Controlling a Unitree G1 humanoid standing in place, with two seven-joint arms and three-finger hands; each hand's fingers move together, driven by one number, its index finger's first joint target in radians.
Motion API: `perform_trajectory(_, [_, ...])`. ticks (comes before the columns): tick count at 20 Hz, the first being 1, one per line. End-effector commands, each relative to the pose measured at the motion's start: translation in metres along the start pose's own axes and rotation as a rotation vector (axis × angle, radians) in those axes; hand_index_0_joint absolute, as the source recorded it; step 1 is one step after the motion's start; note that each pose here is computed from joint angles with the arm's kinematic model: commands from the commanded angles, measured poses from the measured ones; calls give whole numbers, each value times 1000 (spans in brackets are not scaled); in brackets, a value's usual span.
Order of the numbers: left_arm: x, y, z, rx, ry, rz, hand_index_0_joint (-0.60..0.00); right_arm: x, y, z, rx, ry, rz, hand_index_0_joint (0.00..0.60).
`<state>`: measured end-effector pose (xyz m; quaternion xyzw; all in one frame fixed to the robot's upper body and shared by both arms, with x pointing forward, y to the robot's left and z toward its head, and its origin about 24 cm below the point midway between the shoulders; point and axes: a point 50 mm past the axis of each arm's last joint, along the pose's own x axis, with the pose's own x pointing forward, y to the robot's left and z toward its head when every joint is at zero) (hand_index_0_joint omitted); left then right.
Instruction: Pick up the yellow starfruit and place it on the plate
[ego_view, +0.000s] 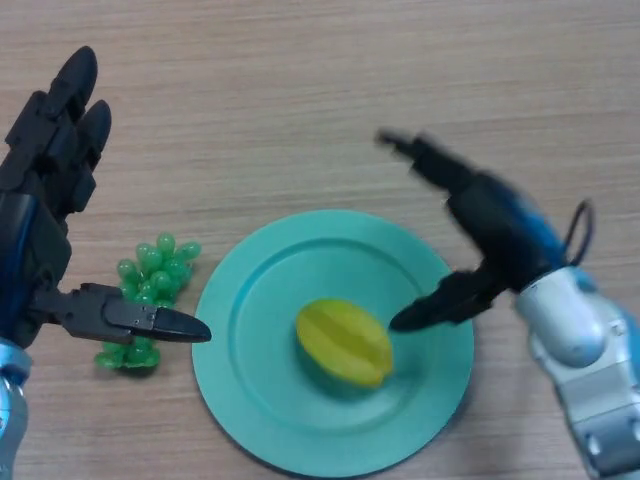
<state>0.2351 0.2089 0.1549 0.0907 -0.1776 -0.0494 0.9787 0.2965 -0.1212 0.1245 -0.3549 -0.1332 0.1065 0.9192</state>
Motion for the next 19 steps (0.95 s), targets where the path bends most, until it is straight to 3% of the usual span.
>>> perform_trajectory(1, [3,5,32,77,-170,22,0,1,-34,33,17,-198,-146,0])
perform_trajectory(5, [2,-2,33,57,-176,11,0,-20,-46,41,195,-219,-123,0])
perform_trajectory(6, [2,-2,31,43,-167,6,0,-33,-47,39,285,-197,-94,0])
perform_trajectory(9, [3,-3,29,42,-152,2,0,-52,-51,32,393,-188,-81,0])
perform_trajectory(13, [4,-5,28,51,-151,-26,0,-67,-59,24,376,-194,-123,0])
perform_trajectory(16, [2,-4,29,63,-156,-14,0,-69,-69,30,387,-212,-207,0])
perform_trajectory(19, [0,-3,31,51,-159,-14,0,-69,-69,30,391,-199,-216,0])
